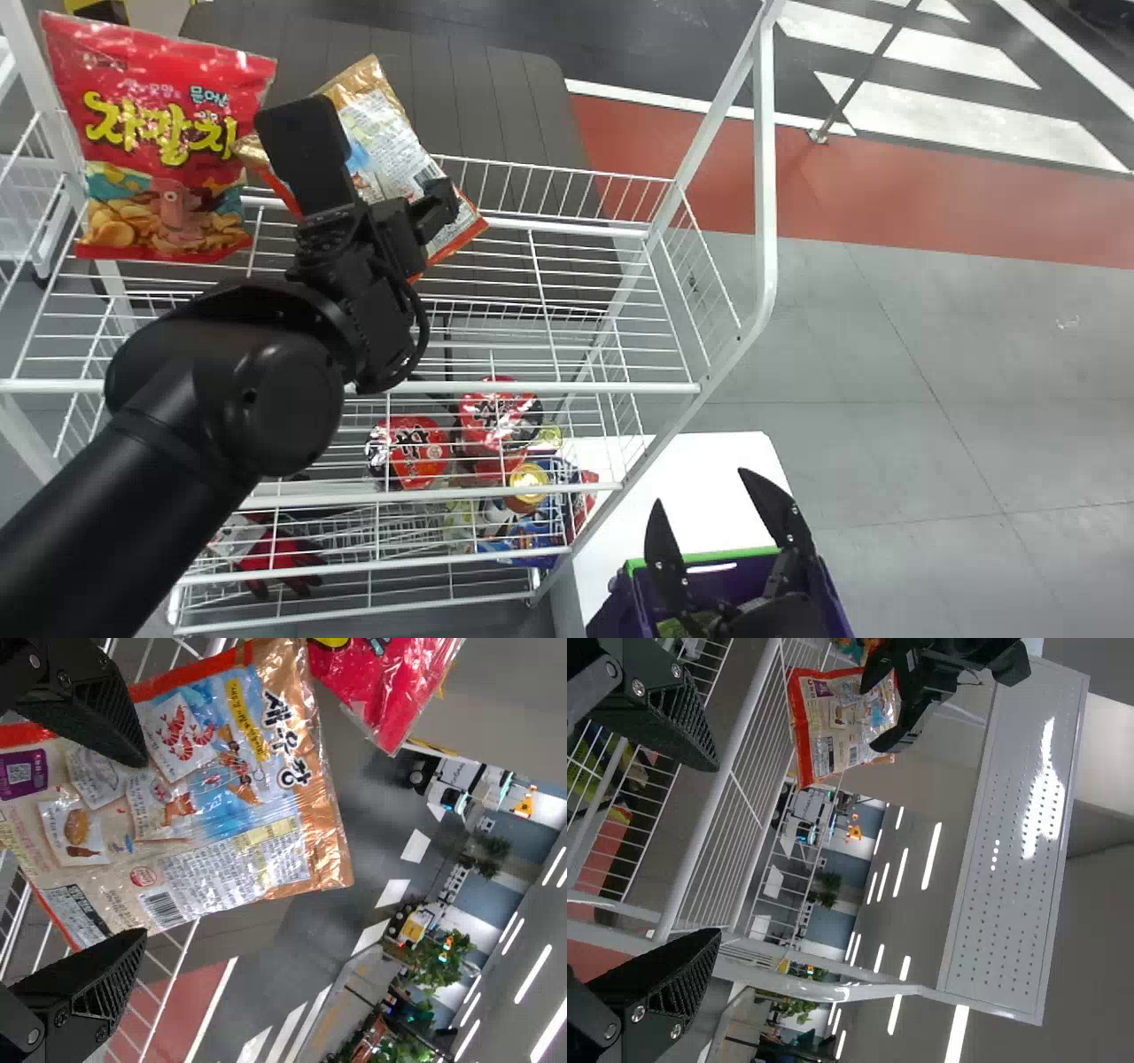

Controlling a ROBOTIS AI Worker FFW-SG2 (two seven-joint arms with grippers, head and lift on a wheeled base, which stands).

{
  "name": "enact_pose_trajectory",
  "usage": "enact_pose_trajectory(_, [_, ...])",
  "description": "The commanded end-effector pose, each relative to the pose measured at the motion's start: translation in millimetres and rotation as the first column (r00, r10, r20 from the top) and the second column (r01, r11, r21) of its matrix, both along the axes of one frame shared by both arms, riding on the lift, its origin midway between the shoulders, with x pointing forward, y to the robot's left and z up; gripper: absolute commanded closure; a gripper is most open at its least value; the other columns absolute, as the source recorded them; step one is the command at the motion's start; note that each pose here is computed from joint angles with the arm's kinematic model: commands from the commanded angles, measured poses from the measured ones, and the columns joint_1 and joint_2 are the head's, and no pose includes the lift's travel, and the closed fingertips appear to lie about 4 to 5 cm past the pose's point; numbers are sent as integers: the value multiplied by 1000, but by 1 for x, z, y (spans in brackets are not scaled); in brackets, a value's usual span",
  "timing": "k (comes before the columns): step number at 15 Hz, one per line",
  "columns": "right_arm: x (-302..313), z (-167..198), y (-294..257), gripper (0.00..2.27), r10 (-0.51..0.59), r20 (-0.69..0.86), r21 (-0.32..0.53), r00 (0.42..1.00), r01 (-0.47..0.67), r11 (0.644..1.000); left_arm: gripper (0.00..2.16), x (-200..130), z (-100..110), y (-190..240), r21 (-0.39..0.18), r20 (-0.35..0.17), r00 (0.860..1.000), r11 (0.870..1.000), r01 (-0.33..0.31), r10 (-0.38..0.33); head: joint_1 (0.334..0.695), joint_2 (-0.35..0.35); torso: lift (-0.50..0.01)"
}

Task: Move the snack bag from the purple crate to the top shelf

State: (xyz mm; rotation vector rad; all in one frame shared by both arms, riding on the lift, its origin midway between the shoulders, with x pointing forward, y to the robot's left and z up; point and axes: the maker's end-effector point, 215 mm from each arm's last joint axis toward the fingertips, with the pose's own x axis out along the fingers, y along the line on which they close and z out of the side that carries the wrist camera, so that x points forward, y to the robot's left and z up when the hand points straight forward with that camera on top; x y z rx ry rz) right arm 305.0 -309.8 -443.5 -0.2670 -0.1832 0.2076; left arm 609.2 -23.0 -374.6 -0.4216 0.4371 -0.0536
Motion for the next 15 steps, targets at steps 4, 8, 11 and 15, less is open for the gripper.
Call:
enact_pose_trajectory(4, [1,-3,6,184,13,2,3,1000,-13,1000,157,-2,-21,1,2,-32,999,1000,8,-8,695,-350,0])
enact_pose_trajectory(8, [-2,0,7,184,16,22,-5,1000,-16,1000,211,5,-33,7,10,-47,999,1000,12,-12,695,-350,0])
enact_pose_trajectory(11, [-5,2,8,184,18,34,-7,999,-17,1000,218,9,-35,9,20,-49,999,1000,14,-13,695,-350,0])
enact_pose_trajectory(15, [-4,4,9,184,20,49,-9,999,-19,1000,485,9,-35,8,19,-47,999,1000,20,-19,695,-350,0])
